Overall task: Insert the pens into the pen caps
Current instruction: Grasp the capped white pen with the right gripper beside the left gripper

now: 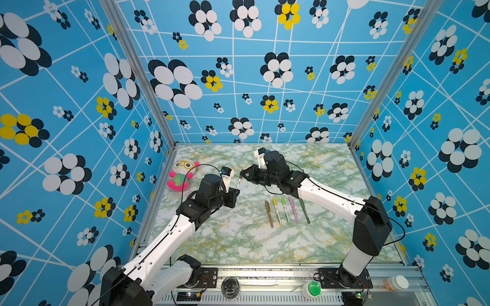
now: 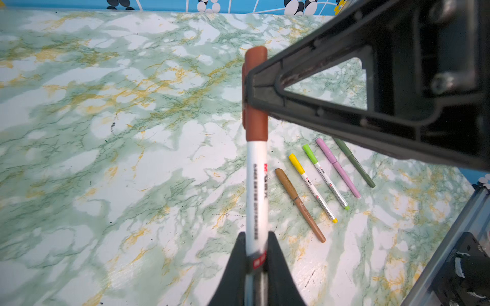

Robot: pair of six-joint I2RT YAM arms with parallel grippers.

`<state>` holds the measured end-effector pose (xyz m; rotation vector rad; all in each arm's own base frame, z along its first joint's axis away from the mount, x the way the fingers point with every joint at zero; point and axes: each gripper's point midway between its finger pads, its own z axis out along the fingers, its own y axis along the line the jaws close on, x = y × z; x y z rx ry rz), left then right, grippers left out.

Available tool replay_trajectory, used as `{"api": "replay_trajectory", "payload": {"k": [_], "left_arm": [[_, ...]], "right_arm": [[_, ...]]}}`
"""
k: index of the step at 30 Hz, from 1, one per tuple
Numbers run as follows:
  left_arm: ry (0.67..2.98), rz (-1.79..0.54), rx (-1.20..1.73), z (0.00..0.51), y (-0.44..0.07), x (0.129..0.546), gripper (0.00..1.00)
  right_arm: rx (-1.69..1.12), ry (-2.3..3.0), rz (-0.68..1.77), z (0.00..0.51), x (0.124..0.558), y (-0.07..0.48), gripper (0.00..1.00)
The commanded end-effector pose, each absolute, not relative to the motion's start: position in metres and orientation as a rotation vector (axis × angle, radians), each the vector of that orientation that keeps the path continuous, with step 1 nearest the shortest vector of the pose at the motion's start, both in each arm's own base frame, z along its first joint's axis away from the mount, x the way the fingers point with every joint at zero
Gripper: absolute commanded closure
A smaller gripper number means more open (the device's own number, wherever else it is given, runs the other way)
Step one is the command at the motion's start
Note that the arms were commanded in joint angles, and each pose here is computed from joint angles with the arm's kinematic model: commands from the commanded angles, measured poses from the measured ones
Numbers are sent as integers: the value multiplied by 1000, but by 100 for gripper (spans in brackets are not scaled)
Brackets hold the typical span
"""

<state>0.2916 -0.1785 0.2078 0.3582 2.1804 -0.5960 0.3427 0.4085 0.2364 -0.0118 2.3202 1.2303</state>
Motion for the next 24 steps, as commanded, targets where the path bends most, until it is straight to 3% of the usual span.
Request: {"api": "replay_trajectory", "payload": {"k": [1, 8, 19, 24], "left_arm": [[1646, -534, 268, 345, -171, 335, 100], [1707, -554, 239, 326, -171, 334, 100], [1941, -732, 141, 250, -180, 315, 100], [1995, -794, 129, 239, -188, 310, 100]], "right_arm": [[-46, 2880, 906, 111, 261, 378, 100], [-93, 2759, 1026, 144, 267, 386, 100], [-81, 2458, 1168, 232, 309, 373, 100], [-151, 2353, 1199, 260, 311, 372, 70]]}}
